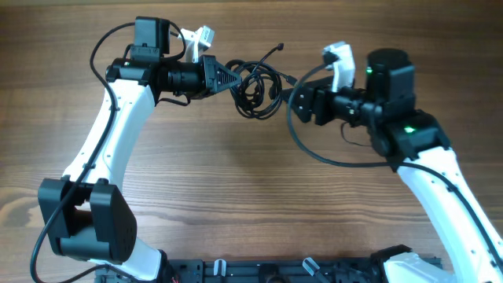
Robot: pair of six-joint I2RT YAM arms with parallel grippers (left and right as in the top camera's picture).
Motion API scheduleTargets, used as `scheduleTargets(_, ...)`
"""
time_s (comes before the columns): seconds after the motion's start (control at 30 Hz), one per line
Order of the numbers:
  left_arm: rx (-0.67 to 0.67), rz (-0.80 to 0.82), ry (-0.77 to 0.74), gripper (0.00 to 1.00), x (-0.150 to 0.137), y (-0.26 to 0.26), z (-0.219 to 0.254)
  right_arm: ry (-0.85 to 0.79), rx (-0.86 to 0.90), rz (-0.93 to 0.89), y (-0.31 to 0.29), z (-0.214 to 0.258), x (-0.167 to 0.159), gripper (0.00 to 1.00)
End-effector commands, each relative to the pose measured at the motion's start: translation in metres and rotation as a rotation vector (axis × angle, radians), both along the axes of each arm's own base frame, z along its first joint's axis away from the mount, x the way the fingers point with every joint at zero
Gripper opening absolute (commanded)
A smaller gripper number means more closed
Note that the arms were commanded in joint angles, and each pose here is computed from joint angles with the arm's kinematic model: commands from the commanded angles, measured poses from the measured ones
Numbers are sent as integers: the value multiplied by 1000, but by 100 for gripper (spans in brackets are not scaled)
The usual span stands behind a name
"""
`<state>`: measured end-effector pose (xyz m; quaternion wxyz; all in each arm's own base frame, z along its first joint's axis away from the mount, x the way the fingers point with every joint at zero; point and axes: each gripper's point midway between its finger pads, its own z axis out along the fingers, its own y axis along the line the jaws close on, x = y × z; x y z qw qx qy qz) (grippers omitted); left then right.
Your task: Untangle cables
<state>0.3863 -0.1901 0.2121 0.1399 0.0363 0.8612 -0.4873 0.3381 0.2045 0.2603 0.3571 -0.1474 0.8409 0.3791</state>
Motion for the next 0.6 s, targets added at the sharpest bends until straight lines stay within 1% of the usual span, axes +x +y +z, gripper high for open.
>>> scheduleTargets(0.0, -59, -40, -15, 4, -7, -9, 19, 91, 71, -26, 19, -2, 7, 64)
scheduleTargets(0.1, -65, -35, 16, 4, -10, -14, 19, 141, 88, -31, 32, -15, 13, 63)
scheduleTargets(0.17, -64, -2, 64, 4, -8, -15, 18, 154, 84, -10, 41, -23, 14, 62)
scheduleTargets(0.27, -42, 99, 168, 4, -3, -10, 10, 158, 75, 19, 50, -30, 11, 60)
scheduleTargets(0.37, -40, 209, 282, 4, 3, -6, 5, 124, 46, 53, 53, -31, 8, 59)
scheduleTargets(0.47, -67, 323, 432, 4, 6, -3, 3, 133, 11, 36, 47, -39, 8, 60)
scheduleTargets(0.53, -101, 414, 573, 4, 6, -3, 2, 154, -23, -6, 38, -47, 11, 62)
scheduleTargets(0.57, -124, 470, 672, 4, 5, -2, 1, 167, -38, -28, 33, -51, 12, 63)
